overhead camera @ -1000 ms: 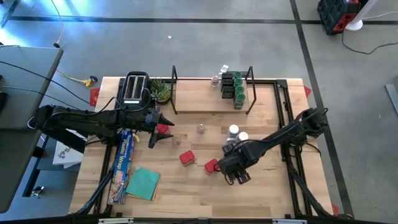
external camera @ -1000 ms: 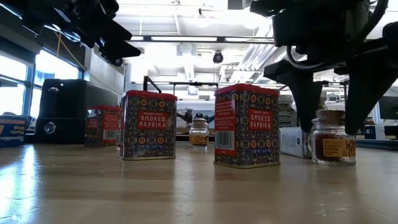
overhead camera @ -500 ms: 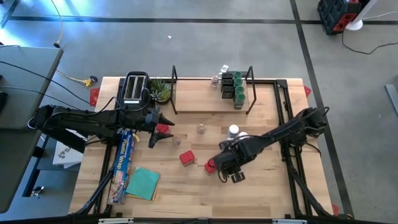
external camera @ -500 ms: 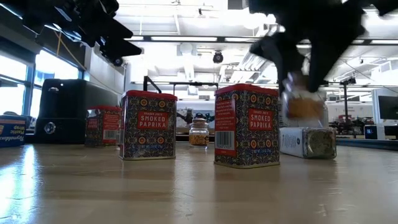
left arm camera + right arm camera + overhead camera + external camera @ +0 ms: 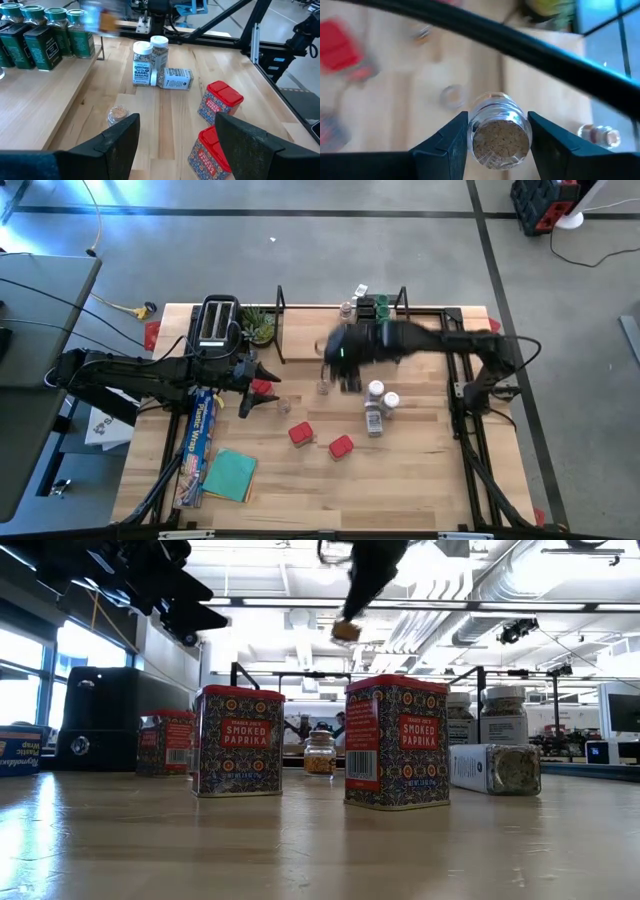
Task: Shelf spices
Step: Put the bottom right brown seasoning bottle on the shelf aligned with the other brown seasoning bottle
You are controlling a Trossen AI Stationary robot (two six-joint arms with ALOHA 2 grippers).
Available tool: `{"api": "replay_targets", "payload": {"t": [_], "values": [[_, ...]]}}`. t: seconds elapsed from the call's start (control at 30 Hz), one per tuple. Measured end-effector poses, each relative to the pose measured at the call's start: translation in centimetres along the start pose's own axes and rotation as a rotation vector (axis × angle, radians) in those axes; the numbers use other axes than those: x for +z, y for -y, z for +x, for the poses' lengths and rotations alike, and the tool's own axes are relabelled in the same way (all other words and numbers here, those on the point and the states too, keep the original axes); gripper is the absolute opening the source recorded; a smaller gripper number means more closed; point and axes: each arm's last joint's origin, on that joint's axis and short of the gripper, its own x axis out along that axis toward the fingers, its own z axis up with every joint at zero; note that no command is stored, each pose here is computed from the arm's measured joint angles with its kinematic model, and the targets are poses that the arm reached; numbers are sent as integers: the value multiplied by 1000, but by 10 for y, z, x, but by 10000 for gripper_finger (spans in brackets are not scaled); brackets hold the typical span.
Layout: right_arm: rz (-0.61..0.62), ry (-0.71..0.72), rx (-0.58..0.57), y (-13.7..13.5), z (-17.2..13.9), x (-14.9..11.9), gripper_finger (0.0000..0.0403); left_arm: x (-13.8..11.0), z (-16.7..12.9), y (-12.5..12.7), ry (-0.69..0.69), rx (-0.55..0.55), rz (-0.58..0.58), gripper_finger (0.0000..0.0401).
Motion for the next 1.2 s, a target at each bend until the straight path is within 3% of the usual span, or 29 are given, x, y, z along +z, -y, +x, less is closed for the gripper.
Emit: {"api": "replay_targets", "payload": {"t": [0.17, 0.33, 0.67, 0.87, 1.2], "values": [[145, 27, 16, 58, 31, -12, 167, 0, 0, 0, 0, 0, 0, 255], [206, -30, 19, 87, 70, -24, 167, 0, 0, 0, 1, 0, 0, 255], [240, -165, 67, 106, 128, -47, 167, 0, 0, 0, 0, 1, 0, 255], [259, -223, 45, 114, 133, -56, 173, 0, 0, 0, 0, 1, 0, 255], [310, -253, -36, 129, 132, -65, 216, 0, 0, 0, -2, 1, 0, 255]]}}
